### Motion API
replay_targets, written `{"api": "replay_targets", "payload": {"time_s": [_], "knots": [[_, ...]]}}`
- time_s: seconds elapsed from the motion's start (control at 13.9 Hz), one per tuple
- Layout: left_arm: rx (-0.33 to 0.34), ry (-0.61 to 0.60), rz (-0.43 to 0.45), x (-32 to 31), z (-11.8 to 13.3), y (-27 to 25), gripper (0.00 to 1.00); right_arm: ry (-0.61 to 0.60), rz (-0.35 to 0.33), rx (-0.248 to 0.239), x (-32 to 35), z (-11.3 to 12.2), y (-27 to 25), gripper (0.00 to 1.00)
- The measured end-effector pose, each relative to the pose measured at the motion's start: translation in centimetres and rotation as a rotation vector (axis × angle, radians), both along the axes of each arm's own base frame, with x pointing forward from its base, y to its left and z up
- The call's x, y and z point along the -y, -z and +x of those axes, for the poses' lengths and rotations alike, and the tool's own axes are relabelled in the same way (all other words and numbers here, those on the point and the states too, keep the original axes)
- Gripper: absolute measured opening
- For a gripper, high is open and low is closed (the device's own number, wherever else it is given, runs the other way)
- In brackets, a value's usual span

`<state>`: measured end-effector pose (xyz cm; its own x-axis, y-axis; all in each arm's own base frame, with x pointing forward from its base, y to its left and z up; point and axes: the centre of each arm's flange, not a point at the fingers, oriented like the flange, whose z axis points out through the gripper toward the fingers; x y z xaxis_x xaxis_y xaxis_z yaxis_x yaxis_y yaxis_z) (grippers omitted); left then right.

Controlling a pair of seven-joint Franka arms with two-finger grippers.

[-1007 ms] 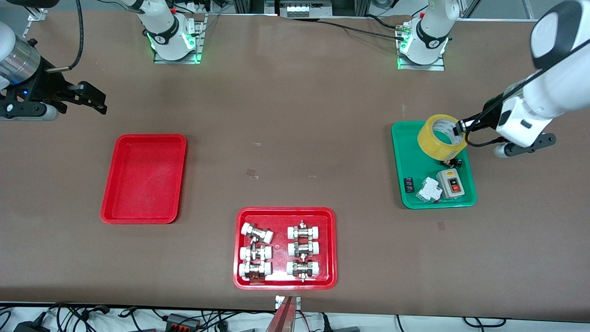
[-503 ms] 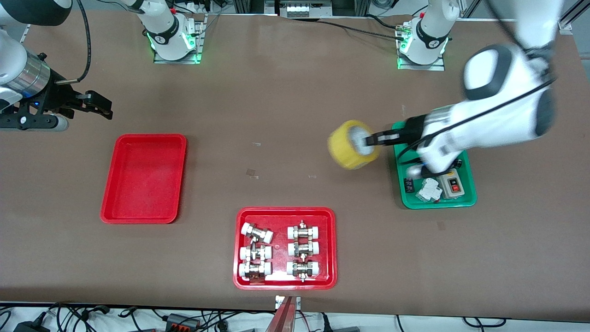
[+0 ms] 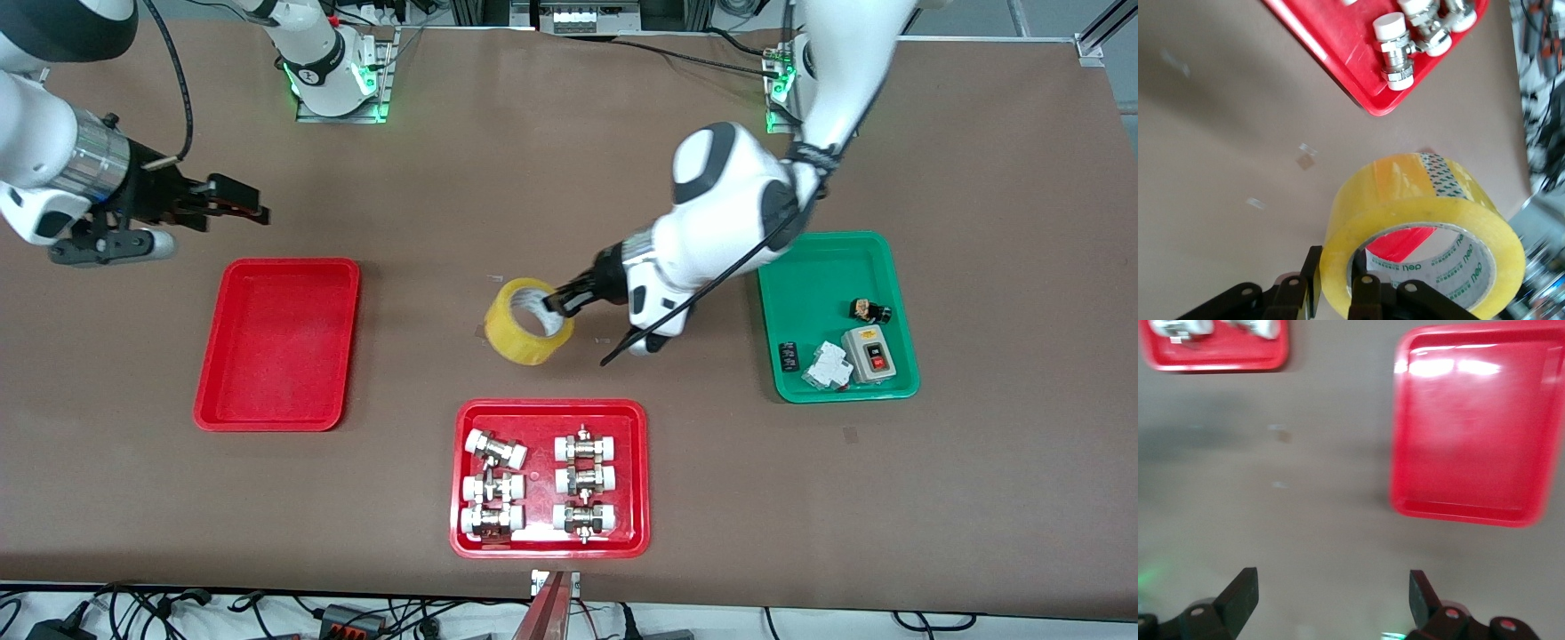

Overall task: Left arm passes tape to right arm into tray
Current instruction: 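Lift the tape with the left gripper while the right gripper reaches toward it, then grasp the tape roll with the right gripper beside the left gripper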

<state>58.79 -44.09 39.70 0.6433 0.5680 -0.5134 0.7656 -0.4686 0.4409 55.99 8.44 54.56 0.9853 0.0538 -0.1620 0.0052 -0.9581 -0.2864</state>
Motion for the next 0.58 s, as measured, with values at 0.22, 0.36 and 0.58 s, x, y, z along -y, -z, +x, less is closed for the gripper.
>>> {"api": "replay_targets", "payload": {"time_s": [0.22,0.36,0.58], "knots": [[-0.124,-0.108,-0.021,2.7,-1.3,0.2,0.22,0.04,0.188,0.017,-2.9,2.0,1.7,1.0],[-0.278,-0.219,-0.11,3.4,-1.5,0.8,0.22,0.064,0.287,0.033,-6.4,3.6,3.9,1.0],[-0.378,-0.286,-0.194,3.2,-0.8,1.8,0.22,0.082,0.403,0.05,-10.8,5.5,6.3,1.0]]}}
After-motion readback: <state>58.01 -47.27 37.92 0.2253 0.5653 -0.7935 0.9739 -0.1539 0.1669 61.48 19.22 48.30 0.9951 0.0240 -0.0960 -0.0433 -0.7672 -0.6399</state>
